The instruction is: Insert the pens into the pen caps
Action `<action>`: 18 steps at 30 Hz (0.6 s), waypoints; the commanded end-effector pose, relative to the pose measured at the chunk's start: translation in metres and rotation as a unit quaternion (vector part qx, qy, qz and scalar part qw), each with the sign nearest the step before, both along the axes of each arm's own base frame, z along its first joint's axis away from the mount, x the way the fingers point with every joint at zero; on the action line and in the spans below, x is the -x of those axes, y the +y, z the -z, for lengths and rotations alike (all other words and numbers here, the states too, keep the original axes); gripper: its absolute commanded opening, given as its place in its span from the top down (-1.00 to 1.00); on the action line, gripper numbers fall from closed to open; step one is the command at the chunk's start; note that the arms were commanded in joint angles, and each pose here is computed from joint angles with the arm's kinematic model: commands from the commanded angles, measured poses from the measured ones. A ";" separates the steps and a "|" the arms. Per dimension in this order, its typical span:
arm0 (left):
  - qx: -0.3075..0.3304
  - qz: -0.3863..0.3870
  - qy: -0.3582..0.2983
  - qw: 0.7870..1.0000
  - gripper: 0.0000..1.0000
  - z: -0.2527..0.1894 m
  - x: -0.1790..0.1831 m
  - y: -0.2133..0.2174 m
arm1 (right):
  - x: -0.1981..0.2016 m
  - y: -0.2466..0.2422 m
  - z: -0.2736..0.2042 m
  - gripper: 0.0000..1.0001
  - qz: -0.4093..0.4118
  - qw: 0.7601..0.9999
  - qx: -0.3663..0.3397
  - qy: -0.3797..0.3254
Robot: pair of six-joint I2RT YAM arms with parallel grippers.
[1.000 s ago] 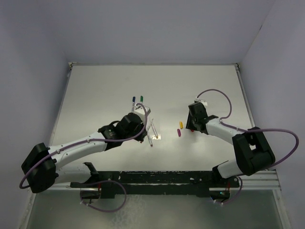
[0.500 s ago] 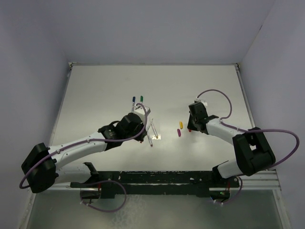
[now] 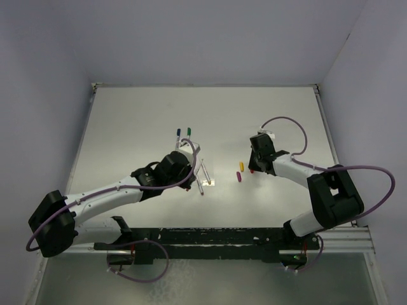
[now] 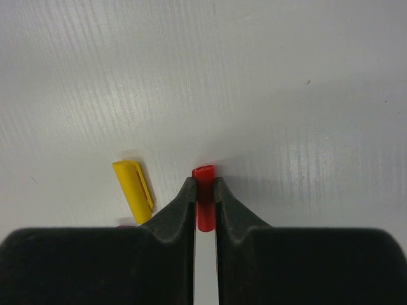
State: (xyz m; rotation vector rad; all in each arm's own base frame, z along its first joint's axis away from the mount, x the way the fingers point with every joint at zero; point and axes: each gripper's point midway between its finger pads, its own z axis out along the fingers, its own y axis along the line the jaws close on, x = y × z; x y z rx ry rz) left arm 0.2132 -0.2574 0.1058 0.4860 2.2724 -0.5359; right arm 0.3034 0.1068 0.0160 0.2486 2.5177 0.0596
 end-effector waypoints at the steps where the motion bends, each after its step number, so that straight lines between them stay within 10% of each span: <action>1: 0.023 -0.006 -0.022 0.999 1.00 -0.016 -0.005 -0.003 | 0.032 -0.010 0.023 0.74 -0.009 0.997 0.026 0.070; 18: 0.029 0.015 -0.031 0.999 1.00 -0.019 -0.009 -0.014 | 0.001 -0.002 -0.023 1.00 -0.007 1.000 0.003 -0.026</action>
